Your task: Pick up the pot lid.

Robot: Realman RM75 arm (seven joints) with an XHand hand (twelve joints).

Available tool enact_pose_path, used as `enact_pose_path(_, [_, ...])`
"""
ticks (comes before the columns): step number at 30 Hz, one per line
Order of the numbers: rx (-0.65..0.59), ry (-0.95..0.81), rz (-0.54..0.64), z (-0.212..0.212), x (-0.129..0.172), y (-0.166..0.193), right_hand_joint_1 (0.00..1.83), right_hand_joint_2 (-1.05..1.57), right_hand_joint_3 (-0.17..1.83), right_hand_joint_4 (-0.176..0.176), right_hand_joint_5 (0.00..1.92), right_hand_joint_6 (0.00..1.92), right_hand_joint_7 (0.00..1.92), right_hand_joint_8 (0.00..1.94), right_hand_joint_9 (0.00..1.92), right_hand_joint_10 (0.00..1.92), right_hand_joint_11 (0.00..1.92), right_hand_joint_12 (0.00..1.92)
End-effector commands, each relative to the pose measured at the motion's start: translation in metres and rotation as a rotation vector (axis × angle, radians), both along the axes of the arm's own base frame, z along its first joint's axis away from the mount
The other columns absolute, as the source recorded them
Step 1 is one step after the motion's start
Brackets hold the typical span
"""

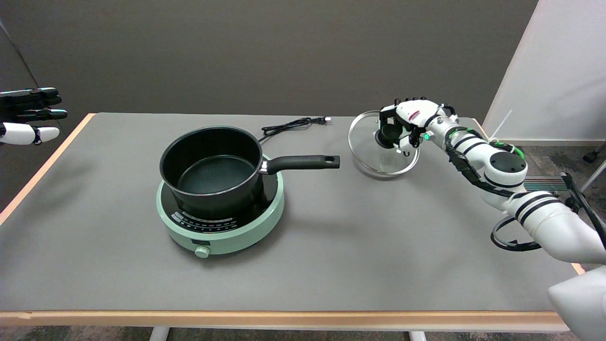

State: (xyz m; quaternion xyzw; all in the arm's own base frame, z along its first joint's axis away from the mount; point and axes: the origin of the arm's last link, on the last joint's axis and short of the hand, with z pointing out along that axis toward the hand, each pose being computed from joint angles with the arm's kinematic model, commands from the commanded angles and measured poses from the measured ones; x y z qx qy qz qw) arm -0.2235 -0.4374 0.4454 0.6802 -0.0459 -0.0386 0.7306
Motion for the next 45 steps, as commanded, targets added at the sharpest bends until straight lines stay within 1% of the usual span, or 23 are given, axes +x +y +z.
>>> enact_pose_path(1, [-0.015,-0.086,0.046,0.005,0.008,0.007,1.35,0.88,0.58,0.176,0.55,1.38,0.87,1.34,0.75,1.80,0.60,1.30])
enact_pose_path(12, [-0.036,-0.165,0.047,0.007,0.003,0.008,1.35,0.89,0.59,0.176,0.54,1.42,0.86,1.37,0.74,1.83,0.59,1.35])
enact_pose_path(15, [-0.048,-0.220,0.064,0.010,0.005,0.008,1.35,0.89,0.59,0.176,0.53,1.43,0.85,1.37,0.74,1.84,0.58,1.37])
enact_pose_path(18, [-0.052,-0.274,0.088,0.011,0.011,0.008,1.35,0.88,0.62,0.176,0.51,1.51,0.86,1.37,0.75,1.80,0.54,1.45])
enact_pose_path(24, [-0.016,-0.302,0.137,0.005,0.027,0.007,1.35,0.88,0.62,0.176,0.50,1.52,0.85,1.38,0.74,1.81,0.52,1.50])
enact_pose_path(26, [-0.007,-0.337,0.151,0.004,0.031,0.007,1.35,0.89,0.61,0.176,0.51,1.49,0.84,1.40,0.73,1.84,0.53,1.48])
enact_pose_path(27, [-0.002,-0.349,0.156,0.003,0.032,0.007,1.35,0.90,0.60,0.176,0.51,1.46,0.83,1.41,0.73,1.87,0.55,1.45])
enact_pose_path(34, [0.020,-0.445,0.188,0.003,0.037,0.006,1.35,0.90,0.61,0.176,0.51,1.47,0.82,1.42,0.73,1.89,0.54,1.49])
enact_pose_path(35, [0.027,-0.458,0.194,0.002,0.039,0.006,1.35,0.90,0.61,0.176,0.51,1.47,0.82,1.43,0.73,1.89,0.54,1.50])
enact_pose_path(36, [0.042,-0.467,0.201,-0.001,0.042,0.006,1.35,0.89,0.62,0.176,0.48,1.53,0.83,1.42,0.73,1.85,0.50,1.56])
enact_pose_path(38, [0.057,-0.491,0.218,-0.002,0.047,0.006,1.34,0.91,0.61,0.176,0.50,1.48,0.82,1.44,0.73,1.90,0.53,1.52])
enact_pose_path(42, [0.090,-0.533,0.253,-0.007,0.058,0.008,1.34,0.91,0.61,0.176,0.51,1.48,0.81,1.44,0.73,1.90,0.53,1.55])
enact_pose_path(45, [0.122,-0.531,0.275,-0.013,0.068,0.009,1.34,0.91,0.61,0.176,0.51,1.47,0.81,1.44,0.74,1.90,0.52,1.58])
